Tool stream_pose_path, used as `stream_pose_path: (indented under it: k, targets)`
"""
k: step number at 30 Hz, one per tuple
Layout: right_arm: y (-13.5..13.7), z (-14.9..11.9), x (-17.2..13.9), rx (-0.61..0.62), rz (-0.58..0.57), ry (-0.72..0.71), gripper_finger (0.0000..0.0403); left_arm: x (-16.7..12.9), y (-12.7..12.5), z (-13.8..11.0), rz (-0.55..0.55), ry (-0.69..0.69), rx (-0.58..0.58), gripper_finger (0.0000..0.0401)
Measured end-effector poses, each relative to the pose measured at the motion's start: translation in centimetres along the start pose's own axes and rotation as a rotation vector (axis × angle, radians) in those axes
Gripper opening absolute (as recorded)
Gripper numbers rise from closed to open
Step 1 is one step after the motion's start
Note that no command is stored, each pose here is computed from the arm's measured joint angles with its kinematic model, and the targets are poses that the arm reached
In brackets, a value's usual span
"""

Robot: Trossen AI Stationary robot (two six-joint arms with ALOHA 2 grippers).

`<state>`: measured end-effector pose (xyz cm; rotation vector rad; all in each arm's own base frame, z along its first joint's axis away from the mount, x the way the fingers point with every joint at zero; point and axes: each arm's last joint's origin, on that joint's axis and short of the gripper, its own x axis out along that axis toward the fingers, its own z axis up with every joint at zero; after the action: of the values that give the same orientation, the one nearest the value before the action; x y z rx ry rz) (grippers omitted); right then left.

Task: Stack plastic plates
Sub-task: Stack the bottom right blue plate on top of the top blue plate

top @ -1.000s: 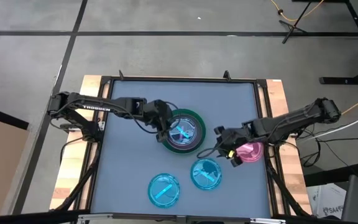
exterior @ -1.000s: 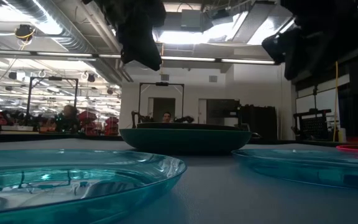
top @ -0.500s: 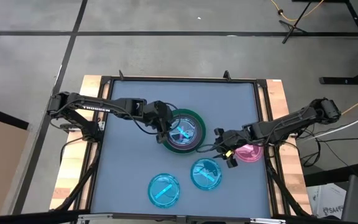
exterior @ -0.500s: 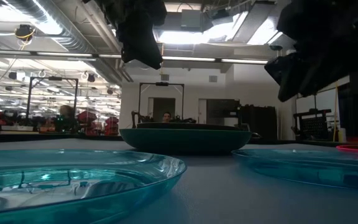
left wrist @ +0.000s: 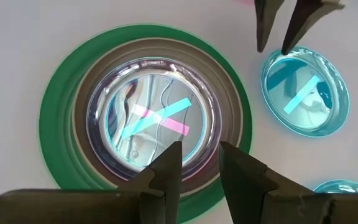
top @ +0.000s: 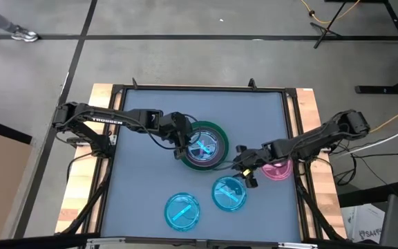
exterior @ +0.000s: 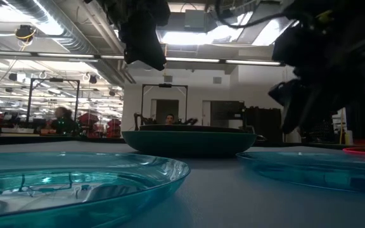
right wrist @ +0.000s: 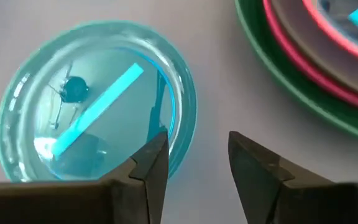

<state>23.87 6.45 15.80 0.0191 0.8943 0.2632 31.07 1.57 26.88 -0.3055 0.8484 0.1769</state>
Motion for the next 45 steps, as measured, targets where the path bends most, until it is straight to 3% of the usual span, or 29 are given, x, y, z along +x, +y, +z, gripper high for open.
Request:
stream_pose_path:
  k: [25, 45]
  targets:
    - [-0.1, -1.4, 3.5, 0.147, 0.078, 0.13, 0.0152, 0.0, 0.0, 0.0, -0.001, -0.004, 0.0, 0.0098]
    - [-0.2, -1.4, 3.3, 0.147, 0.07, 0.122, 0.001, 0.0, 0.0, 0.0, -0.001, -0.003, 0.0, 0.0098]
